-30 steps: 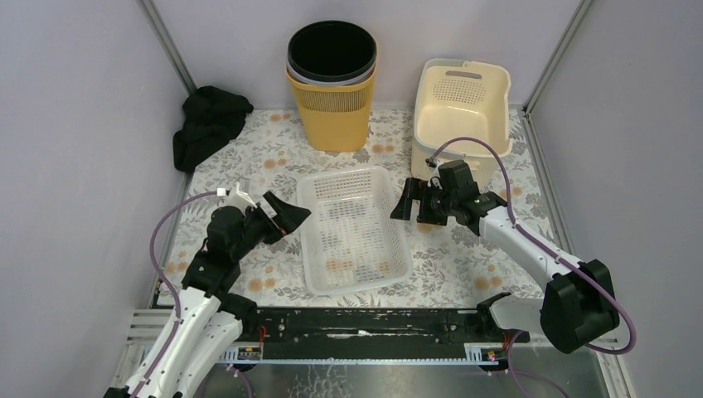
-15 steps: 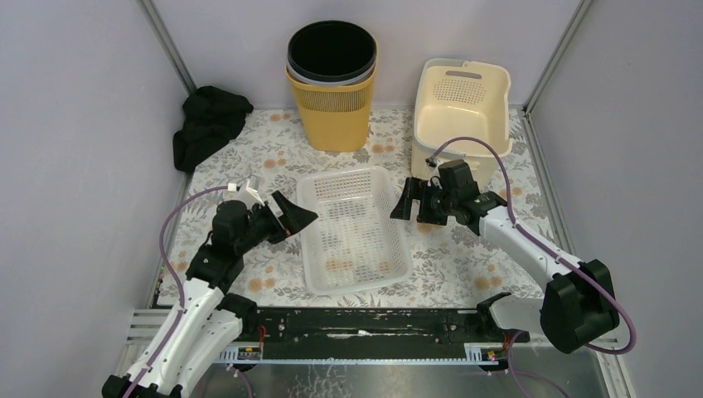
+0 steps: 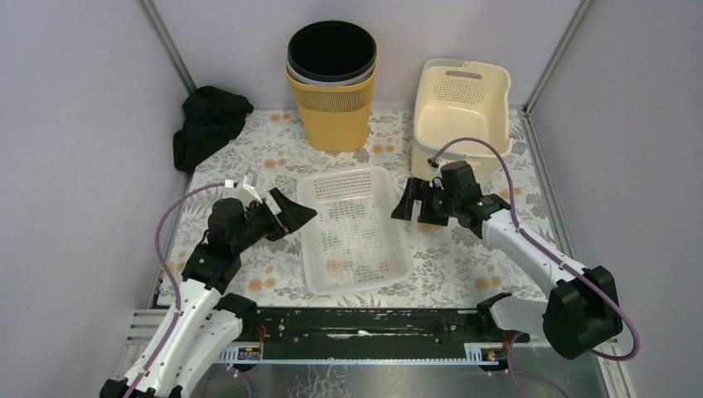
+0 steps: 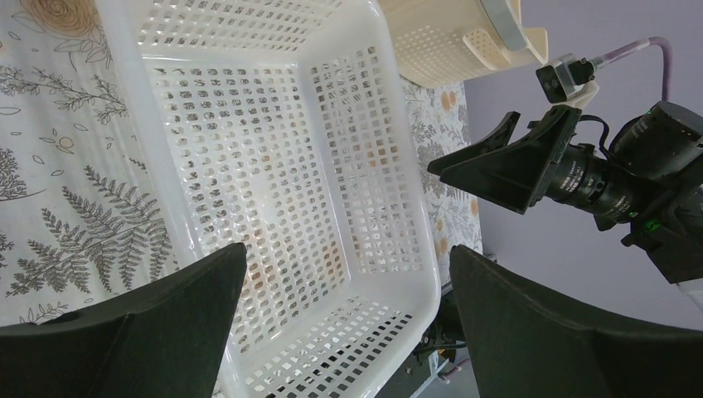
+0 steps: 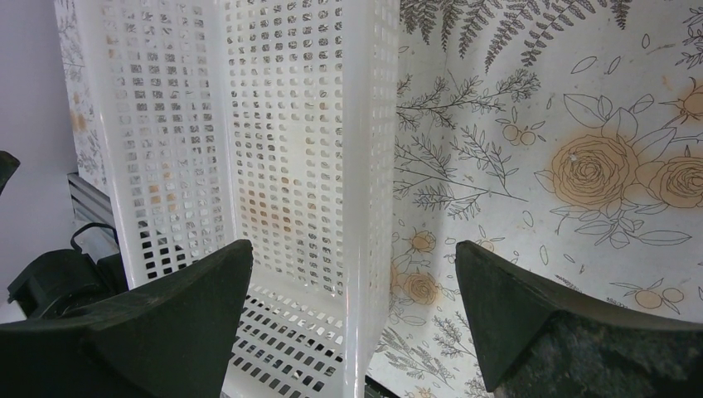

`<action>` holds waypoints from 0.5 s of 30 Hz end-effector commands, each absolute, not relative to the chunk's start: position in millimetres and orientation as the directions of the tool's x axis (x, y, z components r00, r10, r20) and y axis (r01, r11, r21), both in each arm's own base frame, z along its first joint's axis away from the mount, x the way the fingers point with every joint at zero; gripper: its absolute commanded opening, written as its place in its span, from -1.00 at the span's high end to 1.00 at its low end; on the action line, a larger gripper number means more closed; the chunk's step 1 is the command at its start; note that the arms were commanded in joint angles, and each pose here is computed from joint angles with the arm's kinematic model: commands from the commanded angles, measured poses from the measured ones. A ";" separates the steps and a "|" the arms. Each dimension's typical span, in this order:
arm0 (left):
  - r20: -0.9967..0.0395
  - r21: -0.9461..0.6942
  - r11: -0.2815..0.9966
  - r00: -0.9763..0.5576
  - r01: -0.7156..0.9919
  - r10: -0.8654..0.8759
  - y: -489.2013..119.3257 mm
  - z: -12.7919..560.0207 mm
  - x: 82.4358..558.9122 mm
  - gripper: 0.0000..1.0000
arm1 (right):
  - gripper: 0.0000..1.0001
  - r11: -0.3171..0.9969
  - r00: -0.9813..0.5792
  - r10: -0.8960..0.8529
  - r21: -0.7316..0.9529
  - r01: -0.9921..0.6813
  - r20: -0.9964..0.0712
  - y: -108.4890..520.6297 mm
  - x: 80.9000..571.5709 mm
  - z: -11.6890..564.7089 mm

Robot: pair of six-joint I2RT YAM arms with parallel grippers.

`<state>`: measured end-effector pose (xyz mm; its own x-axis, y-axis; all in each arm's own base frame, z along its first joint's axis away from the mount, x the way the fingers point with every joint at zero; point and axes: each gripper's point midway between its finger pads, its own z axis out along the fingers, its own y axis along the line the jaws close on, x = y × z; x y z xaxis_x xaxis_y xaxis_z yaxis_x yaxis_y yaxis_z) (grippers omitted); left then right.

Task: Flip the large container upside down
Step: Adjust the container at the center of the board.

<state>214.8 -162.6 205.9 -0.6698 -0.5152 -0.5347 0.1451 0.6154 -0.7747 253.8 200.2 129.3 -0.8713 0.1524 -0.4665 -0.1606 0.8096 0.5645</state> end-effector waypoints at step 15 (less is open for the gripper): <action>-0.576 -0.741 0.651 -0.654 0.165 -0.490 -158.1 214.0 215.1 -1.00 | -0.99 0.799 -0.857 0.155 0.573 -0.184 -0.492 202.4 252.8 125.3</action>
